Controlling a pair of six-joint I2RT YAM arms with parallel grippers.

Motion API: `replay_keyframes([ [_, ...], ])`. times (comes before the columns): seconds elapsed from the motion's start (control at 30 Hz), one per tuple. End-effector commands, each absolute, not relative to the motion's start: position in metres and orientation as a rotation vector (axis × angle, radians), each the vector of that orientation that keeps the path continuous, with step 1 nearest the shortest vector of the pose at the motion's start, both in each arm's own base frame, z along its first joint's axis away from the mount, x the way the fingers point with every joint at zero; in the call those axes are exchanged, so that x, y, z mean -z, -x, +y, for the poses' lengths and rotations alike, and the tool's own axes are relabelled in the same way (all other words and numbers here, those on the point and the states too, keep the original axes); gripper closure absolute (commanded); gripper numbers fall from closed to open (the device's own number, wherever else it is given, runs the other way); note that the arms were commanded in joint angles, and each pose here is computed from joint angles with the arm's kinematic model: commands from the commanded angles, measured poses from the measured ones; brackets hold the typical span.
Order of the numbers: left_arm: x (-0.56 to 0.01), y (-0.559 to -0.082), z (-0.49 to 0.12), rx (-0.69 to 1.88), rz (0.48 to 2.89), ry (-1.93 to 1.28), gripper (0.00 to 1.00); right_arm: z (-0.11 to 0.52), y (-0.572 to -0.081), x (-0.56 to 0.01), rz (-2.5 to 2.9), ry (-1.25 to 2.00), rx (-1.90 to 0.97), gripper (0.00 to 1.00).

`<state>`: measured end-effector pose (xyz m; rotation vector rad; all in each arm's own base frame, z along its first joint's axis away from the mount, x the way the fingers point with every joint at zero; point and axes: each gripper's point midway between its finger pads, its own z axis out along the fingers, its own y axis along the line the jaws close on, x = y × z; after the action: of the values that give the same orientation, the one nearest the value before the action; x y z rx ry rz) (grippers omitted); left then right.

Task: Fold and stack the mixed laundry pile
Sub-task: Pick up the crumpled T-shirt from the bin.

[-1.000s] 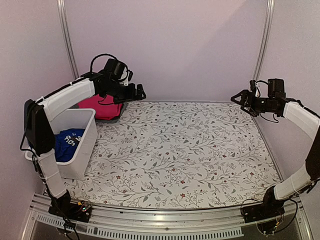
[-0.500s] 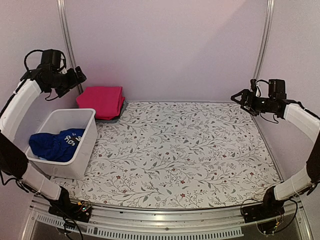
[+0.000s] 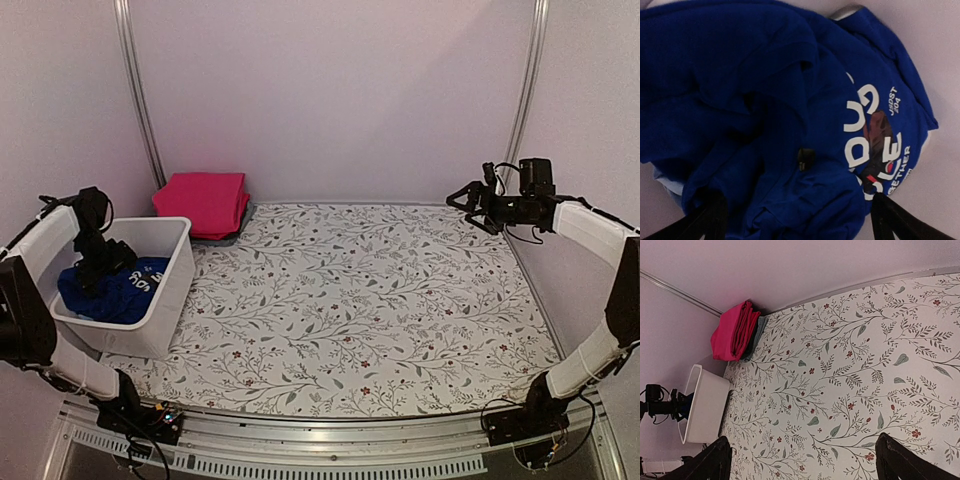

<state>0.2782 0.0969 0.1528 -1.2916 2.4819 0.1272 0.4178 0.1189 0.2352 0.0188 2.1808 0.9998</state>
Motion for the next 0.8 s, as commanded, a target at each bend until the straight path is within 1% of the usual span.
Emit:
replay_keyframes([
  [0.0,-0.132,-0.273,0.11,-0.174,2.441,1.368,0.0,0.127,-0.417,-0.24,2.178,-0.007,-1.026,0.01],
  [0.1,-0.114,-0.276,0.119,-0.21,2.454,1.393,0.0,0.126,-0.415,-0.237,2.187,-0.019,-1.023,0.01],
  [0.13,-0.11,-0.281,0.121,-0.208,2.448,1.391,0.02,0.126,-0.414,-0.236,2.19,-0.023,-1.022,0.01],
  [0.17,-0.107,-0.285,0.122,-0.211,2.446,1.386,0.08,0.126,-0.413,-0.236,2.188,-0.025,-1.021,0.01],
  [0.2,-0.104,-0.29,0.124,-0.205,2.45,1.377,0.17,0.125,-0.412,-0.235,2.189,-0.029,-1.021,0.01],
  [0.3,-0.105,-0.308,0.124,-0.162,2.461,1.319,0.51,0.125,-0.411,-0.238,2.183,-0.026,-1.02,0.01],
  [0.4,-0.12,-0.324,0.125,-0.128,2.45,1.249,0.81,0.126,-0.413,-0.241,2.176,-0.017,-1.018,0.01],
  [0.5,-0.154,-0.338,0.126,-0.088,2.382,1.175,1.0,0.125,-0.415,-0.244,2.165,-0.011,-1.017,0.01],
  [0.6,-0.208,-0.351,0.126,-0.034,2.248,1.099,1.0,0.126,-0.418,-0.248,2.156,-0.009,-1.025,0.01],
  [0.77,-0.316,-0.371,0.113,0.125,2.008,0.904,1.0,0.128,-0.423,-0.253,2.143,0.001,-1.041,0.01],
])
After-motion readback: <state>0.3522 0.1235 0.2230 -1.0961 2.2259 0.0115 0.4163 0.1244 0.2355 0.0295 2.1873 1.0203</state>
